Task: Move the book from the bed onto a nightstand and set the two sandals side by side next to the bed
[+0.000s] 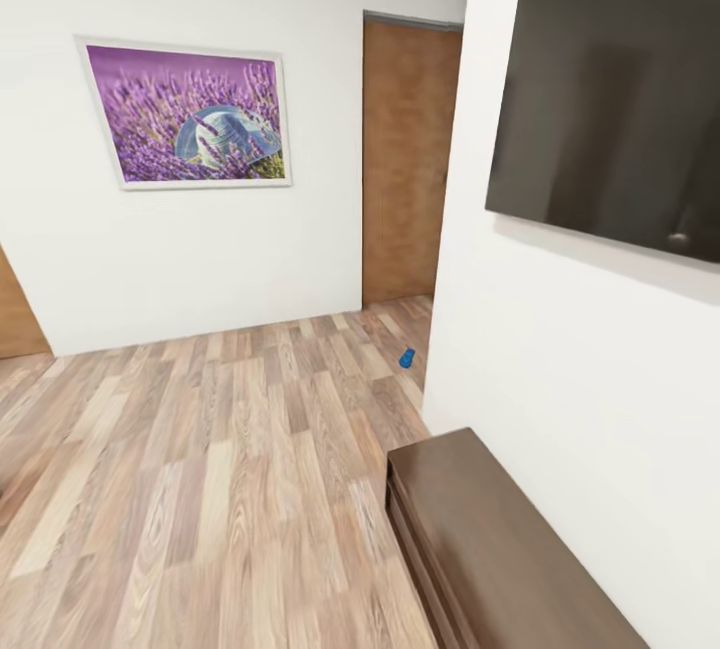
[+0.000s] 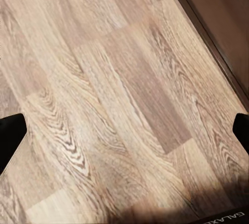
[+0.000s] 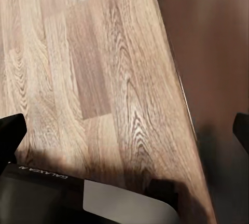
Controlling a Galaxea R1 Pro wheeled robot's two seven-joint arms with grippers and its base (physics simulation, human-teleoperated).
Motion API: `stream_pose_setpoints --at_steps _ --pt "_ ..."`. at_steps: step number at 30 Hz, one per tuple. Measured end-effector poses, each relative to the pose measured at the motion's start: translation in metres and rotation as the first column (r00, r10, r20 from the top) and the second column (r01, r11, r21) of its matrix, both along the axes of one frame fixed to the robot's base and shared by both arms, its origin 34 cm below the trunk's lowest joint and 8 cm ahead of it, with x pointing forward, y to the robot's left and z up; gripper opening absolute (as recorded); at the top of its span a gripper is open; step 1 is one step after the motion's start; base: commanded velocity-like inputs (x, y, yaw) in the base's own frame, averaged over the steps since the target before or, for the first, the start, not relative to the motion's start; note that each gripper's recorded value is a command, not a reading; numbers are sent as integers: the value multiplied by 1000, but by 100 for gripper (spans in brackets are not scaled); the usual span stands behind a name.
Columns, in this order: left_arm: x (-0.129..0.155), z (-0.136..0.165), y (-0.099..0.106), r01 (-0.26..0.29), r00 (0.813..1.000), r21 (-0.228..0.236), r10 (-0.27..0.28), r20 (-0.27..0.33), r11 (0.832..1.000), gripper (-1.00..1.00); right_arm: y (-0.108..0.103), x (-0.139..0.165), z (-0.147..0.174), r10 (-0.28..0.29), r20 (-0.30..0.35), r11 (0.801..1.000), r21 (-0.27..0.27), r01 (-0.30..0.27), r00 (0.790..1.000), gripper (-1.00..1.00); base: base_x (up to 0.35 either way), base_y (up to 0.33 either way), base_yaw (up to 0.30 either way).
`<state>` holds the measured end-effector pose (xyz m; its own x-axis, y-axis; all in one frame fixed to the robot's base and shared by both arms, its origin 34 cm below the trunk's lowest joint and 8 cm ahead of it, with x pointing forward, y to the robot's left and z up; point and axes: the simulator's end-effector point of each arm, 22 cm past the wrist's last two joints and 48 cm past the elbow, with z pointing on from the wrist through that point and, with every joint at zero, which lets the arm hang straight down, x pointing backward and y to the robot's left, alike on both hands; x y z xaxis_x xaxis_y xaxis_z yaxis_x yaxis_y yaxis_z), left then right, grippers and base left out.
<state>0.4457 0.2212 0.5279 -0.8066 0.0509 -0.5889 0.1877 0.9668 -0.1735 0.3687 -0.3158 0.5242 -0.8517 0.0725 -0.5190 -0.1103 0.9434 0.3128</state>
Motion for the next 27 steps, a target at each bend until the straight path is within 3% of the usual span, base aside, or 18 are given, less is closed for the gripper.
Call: stream_pose_setpoints --at_steps 9,15,27 --pt "0 0 0 0 1000 0 0 0 1000 100 0 0 0 0 0 1000 1 0 1000 100 295 0 189" --pt "0 0 0 1 1000 0 -1 0 1000 100 0 0 0 0 -1 1000 0 0 1000 100 74 0 164" --pt "0 0 0 0 1000 0 0 0 1000 100 0 0 0 0 0 1000 0 0 1000 100 63 21 13"
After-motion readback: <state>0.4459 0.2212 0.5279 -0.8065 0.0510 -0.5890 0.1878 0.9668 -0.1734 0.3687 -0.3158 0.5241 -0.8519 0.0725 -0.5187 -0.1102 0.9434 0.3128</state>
